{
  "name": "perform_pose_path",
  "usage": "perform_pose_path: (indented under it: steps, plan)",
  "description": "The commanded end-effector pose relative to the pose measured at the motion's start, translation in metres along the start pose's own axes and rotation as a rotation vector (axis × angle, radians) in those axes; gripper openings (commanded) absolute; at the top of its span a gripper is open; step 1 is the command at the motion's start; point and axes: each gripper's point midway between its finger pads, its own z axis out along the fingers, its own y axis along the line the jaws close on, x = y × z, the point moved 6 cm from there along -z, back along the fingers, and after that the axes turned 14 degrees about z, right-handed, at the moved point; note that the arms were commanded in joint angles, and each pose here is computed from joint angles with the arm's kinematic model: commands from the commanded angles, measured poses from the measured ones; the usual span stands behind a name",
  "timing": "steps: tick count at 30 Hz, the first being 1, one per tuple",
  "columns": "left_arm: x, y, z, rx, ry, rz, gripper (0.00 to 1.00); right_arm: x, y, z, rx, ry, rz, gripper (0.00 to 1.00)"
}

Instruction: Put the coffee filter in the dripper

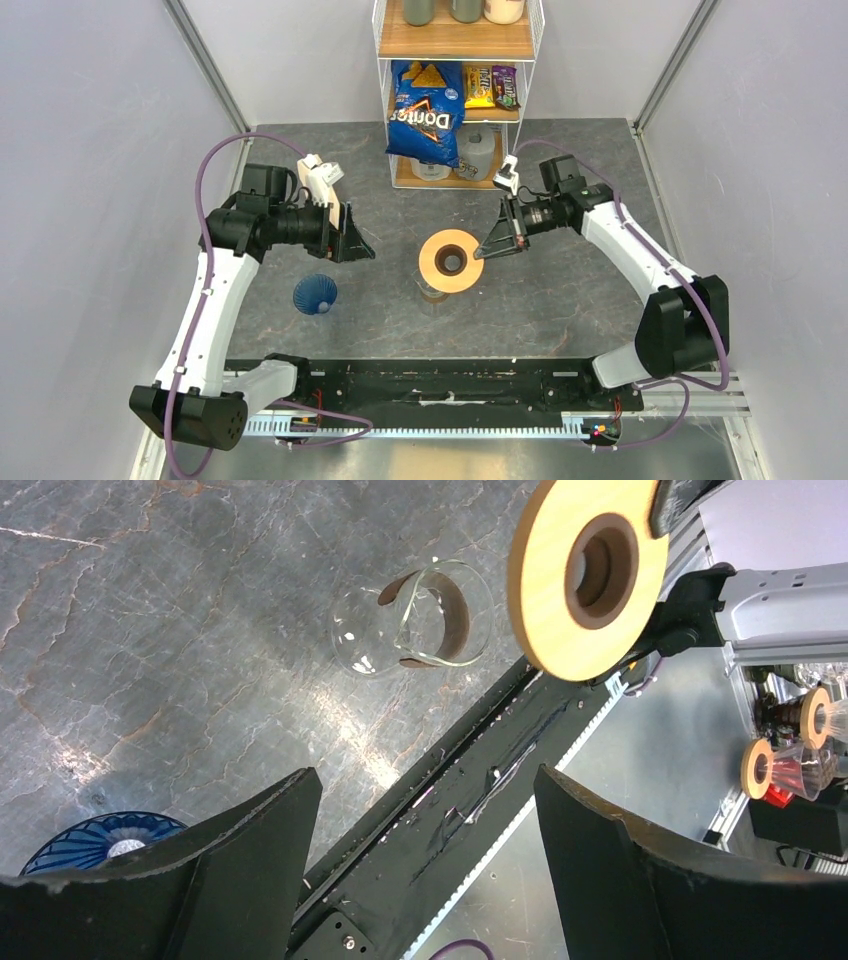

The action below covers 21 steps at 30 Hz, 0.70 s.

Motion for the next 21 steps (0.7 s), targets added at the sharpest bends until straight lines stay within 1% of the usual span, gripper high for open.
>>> perform_pose_path:
  steps: [1, 9, 21]
  plan:
    - [0.002, -0.004, -0.001, 0.027, -0.008, -0.006, 0.86, -0.016, 0.014, 0.016, -0.063, -0.043, -0.044, 0.00]
    - [0.000, -0.003, 0.000, 0.038, -0.011, -0.006, 0.85, -0.022, -0.011, 0.029, -0.069, -0.030, -0.016, 0.00]
    - [-0.002, 0.000, 0.004, 0.053, -0.002, -0.018, 0.85, -0.021, -0.029, 0.044, -0.074, 0.033, 0.023, 0.00]
